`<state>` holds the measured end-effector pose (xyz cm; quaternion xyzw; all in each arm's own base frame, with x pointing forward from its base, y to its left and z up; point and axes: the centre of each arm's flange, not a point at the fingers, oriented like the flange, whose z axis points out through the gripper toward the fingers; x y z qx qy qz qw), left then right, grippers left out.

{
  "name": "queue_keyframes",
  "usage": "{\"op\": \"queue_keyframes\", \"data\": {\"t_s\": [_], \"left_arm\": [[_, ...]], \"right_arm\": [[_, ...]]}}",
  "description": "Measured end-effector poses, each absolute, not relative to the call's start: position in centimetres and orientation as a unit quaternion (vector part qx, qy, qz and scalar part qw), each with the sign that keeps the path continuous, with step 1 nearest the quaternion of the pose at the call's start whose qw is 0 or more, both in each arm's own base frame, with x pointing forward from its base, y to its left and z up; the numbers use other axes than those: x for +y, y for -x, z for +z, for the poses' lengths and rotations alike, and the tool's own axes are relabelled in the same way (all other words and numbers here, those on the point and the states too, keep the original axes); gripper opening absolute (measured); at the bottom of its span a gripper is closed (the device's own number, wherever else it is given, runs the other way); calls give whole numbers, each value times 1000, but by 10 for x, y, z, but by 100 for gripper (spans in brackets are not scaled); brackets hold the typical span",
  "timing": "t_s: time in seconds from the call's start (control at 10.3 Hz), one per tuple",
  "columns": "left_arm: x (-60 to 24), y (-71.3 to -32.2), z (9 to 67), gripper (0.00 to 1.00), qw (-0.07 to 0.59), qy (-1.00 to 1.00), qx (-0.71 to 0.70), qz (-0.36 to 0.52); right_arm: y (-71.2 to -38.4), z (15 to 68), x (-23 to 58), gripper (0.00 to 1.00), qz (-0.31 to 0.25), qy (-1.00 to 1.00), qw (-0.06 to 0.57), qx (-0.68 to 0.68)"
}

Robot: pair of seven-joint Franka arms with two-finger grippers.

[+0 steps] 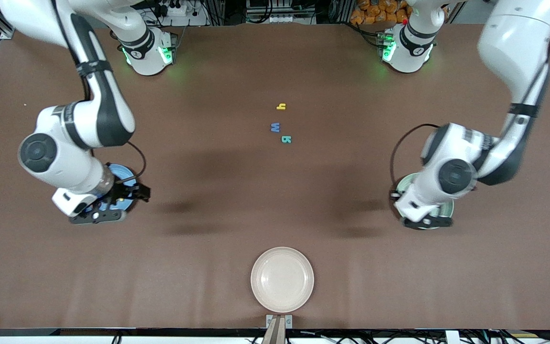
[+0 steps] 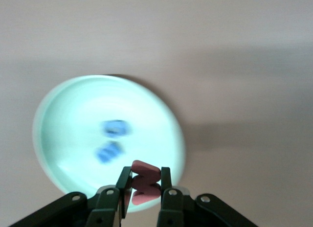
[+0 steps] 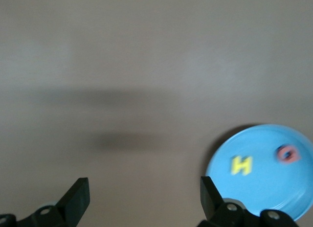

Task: Sort uppercase to blue plate, lowercase to green plate
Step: 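Carry the pink w to the green plate with the left gripper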

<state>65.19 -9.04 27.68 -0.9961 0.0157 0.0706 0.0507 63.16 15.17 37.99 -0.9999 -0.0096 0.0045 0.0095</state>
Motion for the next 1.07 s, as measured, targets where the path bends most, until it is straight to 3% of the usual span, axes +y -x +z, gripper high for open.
{"op": "queue_keyframes", "data": {"t_s": [0.19, 0.39, 0.88, 0.97, 1.07], "left_arm": [[-37, -656, 252, 27, 36, 996, 11, 85], [-36, -655, 229, 28, 31, 995, 16, 95], [-35, -662, 241, 92, 41, 995, 46, 80], [-36, -663, 253, 100, 45, 995, 53, 76], [-44, -661, 267, 100, 48, 994, 68, 76]], "right_arm": [[-606, 392, 216, 100, 17, 999, 1, 34], [-575, 391, 281, 100, 25, 997, -10, 70], [-496, 361, 416, 100, 9, 987, -4, 158], [-483, 348, 437, 100, 6, 986, 0, 169], [-467, 334, 459, 100, 0, 983, 8, 181]]}}
